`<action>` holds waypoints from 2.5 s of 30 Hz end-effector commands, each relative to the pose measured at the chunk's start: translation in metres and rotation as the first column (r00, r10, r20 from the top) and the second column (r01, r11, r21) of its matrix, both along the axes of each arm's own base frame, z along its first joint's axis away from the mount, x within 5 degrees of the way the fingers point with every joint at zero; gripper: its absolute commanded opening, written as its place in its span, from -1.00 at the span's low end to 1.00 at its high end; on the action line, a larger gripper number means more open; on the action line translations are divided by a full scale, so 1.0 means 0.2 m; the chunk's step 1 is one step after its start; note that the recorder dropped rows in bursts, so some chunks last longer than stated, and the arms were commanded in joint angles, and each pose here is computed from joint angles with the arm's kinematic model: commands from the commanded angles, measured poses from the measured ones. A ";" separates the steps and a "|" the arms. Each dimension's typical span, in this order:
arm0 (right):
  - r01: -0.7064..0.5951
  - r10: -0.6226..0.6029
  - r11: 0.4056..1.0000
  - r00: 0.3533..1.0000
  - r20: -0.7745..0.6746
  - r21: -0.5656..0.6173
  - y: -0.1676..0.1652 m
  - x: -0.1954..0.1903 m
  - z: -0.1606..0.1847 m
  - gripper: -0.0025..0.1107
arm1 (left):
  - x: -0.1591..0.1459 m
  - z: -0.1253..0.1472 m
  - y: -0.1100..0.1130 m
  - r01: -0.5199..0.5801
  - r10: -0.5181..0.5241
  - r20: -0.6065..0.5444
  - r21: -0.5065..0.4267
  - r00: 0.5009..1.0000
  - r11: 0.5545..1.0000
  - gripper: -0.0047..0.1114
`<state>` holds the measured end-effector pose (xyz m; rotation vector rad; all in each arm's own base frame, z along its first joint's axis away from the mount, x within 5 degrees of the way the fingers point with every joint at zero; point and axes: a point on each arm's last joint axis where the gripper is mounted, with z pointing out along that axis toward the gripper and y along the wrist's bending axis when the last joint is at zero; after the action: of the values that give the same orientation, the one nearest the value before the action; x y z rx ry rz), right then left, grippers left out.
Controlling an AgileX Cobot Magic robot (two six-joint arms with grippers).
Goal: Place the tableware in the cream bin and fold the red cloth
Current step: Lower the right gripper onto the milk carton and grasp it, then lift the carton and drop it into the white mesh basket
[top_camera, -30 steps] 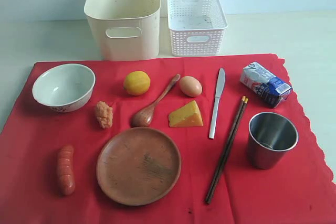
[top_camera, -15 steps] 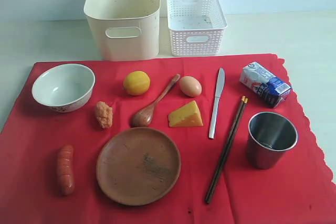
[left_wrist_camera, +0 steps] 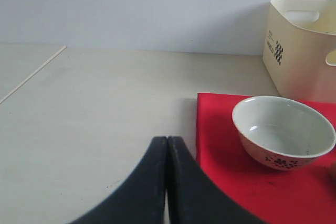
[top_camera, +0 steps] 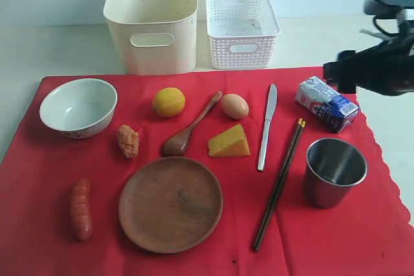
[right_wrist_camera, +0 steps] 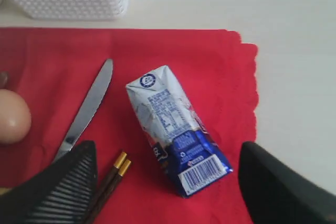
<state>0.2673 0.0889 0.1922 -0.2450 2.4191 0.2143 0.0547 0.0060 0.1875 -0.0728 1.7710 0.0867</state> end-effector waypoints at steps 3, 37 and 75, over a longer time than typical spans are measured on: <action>-0.095 0.086 0.991 0.991 -0.100 -0.092 0.07 0.16 -0.11 0.37 | 0.00 0.00 0.00 -0.004 0.004 0.014 -0.010 1.000 1.000 -0.90; -0.197 0.178 0.960 0.978 -0.110 -0.199 0.12 0.34 -0.27 -0.96 | 0.00 0.00 0.00 -0.004 0.004 0.014 -0.010 1.000 1.000 -0.90; -0.191 0.126 0.976 0.884 0.450 0.102 0.74 0.97 -0.02 -0.96 | 0.00 0.00 0.00 -0.004 0.004 0.014 -0.010 1.000 1.000 -0.90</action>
<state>0.4572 0.2330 0.1825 -0.3990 1.9872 0.3451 0.0547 0.0060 0.1875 -0.0728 1.7710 0.0867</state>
